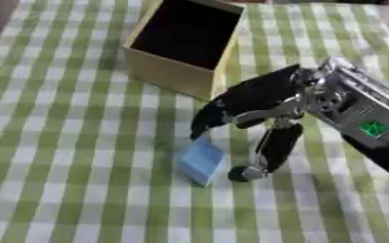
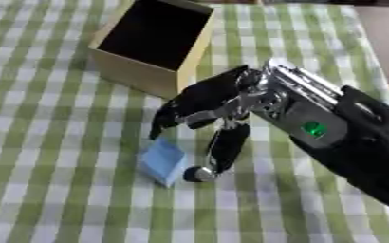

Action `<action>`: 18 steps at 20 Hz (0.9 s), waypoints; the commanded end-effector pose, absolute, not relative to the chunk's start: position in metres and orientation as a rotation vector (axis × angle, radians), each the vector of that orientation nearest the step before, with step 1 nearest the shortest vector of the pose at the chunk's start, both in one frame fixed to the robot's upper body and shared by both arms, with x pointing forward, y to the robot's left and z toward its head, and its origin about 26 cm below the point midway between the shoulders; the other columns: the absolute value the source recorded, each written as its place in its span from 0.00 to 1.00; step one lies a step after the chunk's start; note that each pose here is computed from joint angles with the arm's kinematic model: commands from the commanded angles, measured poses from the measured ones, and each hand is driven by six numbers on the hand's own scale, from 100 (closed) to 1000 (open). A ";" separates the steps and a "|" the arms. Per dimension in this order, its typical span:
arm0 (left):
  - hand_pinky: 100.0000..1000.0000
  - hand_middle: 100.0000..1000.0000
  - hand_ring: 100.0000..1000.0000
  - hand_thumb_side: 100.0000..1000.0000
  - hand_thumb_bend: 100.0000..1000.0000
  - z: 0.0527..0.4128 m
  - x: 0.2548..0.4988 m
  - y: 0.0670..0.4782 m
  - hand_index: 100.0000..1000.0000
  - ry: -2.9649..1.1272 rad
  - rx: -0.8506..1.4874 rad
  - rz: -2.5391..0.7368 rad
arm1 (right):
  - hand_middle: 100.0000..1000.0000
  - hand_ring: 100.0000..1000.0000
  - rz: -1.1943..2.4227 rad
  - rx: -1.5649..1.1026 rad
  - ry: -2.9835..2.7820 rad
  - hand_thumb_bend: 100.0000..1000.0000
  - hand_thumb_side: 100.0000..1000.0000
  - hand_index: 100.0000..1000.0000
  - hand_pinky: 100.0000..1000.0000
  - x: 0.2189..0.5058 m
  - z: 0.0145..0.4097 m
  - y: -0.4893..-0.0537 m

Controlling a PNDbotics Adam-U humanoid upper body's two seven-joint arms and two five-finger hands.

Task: Pick up objects on the table and place them in the box.

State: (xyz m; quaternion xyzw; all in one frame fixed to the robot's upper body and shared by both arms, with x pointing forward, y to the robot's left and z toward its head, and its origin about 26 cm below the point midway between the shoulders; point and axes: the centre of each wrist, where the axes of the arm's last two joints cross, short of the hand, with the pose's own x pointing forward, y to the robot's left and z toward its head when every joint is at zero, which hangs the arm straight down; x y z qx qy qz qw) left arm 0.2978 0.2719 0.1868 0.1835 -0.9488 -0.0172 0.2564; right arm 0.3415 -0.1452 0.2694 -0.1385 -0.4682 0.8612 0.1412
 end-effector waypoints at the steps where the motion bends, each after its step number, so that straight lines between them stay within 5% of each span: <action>1: 0.63 0.60 0.65 0.56 0.18 0.194 0.296 0.271 0.68 -2.603 0.492 -0.051 | 0.91 0.95 2.494 -0.403 -1.365 0.22 0.45 0.95 0.87 0.341 0.275 -0.142; 18: 0.63 0.60 0.64 0.57 0.17 0.194 0.296 0.269 0.68 -2.604 0.483 -0.041 | 0.91 0.95 2.486 -0.446 -1.357 0.21 0.46 0.95 0.87 0.358 0.254 -0.139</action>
